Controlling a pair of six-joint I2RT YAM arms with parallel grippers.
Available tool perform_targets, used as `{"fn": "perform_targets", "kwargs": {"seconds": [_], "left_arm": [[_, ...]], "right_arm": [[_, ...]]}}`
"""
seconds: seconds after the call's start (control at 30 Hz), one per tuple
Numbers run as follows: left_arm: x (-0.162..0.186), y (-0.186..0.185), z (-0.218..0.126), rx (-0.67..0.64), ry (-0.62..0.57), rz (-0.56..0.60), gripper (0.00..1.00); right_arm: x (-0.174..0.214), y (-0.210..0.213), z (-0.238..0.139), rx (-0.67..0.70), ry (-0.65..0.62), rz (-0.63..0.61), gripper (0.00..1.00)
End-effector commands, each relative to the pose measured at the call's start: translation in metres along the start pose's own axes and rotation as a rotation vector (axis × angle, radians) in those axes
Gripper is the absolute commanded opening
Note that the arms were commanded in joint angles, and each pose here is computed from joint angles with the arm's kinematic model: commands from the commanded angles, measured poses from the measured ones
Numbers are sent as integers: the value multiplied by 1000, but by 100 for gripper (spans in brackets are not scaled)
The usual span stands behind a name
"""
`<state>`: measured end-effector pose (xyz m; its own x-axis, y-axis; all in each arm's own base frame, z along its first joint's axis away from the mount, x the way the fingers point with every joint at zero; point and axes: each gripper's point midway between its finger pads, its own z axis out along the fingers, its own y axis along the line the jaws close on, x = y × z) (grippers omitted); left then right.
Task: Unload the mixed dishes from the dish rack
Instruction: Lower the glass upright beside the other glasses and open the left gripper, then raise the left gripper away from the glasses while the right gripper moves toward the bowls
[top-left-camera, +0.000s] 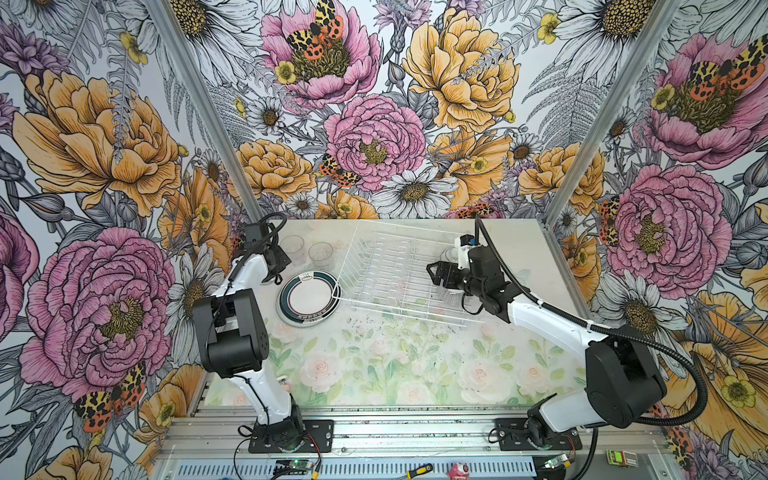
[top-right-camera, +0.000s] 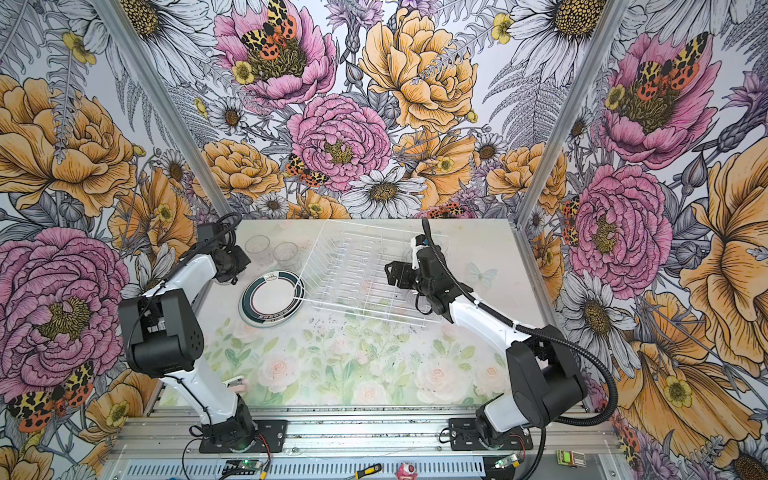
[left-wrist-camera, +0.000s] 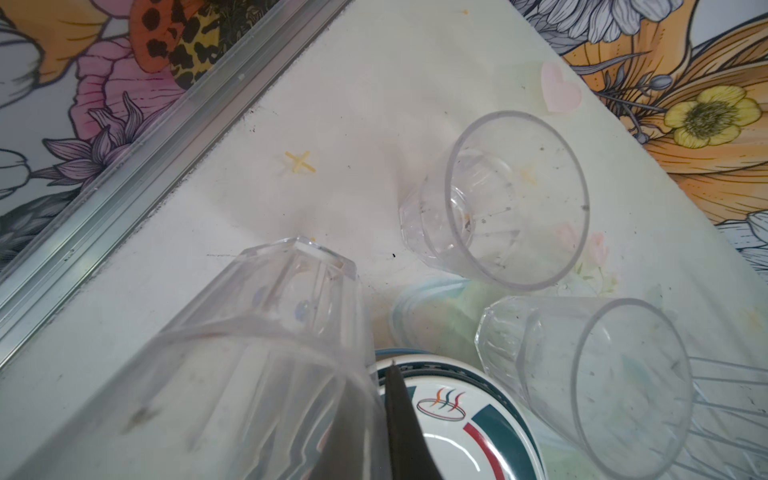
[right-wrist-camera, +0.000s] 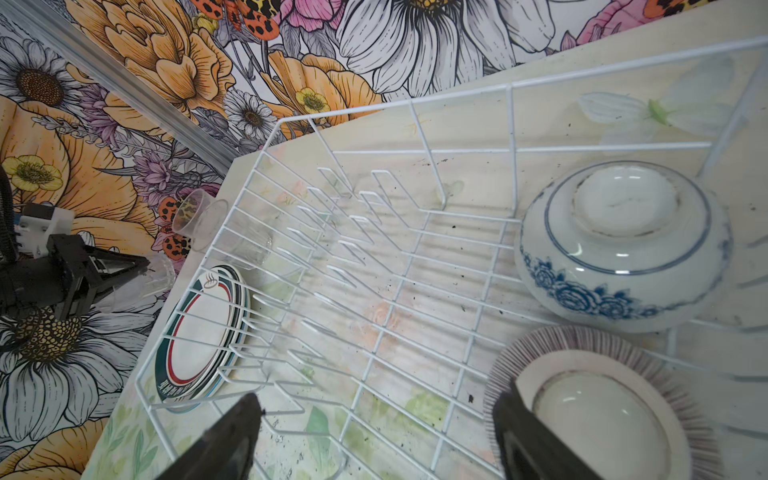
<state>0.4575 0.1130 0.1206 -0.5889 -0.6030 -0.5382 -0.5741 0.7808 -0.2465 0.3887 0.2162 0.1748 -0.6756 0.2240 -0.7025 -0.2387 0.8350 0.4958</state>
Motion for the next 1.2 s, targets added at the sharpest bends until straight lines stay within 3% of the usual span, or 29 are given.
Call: {"fn": "perform_targets", "kwargs": {"seconds": [0.0, 0.07, 0.3, 0.37, 0.53, 0.83, 1.0, 1.17], "left_arm": [[-9, -10, -6, 23, -6, 37, 3], [-9, -9, -5, 10, 1, 45, 9], [4, -5, 13, -28, 66, 74, 16], [7, -5, 15, -42, 78, 90, 29], [7, -10, 10, -45, 72, 112, 47], [-14, -30, -45, -13, -60, 149, 74], [-23, -45, -86, 39, -139, 201, 82], [-25, -49, -133, 74, -246, 210, 91]], "right_arm": [[-2, -7, -2, 26, -8, -17, 88], [-3, -7, -1, 24, -4, -14, 88], [-3, -12, -1, 28, 5, -6, 89], [-2, -14, -1, 31, 10, -3, 88], [2, -18, 0, 41, 18, 2, 88], [-2, -26, -3, 65, 11, 10, 90], [-11, -30, -12, 75, 1, -3, 98], [-36, -62, -39, 150, -67, 44, 99]]}}
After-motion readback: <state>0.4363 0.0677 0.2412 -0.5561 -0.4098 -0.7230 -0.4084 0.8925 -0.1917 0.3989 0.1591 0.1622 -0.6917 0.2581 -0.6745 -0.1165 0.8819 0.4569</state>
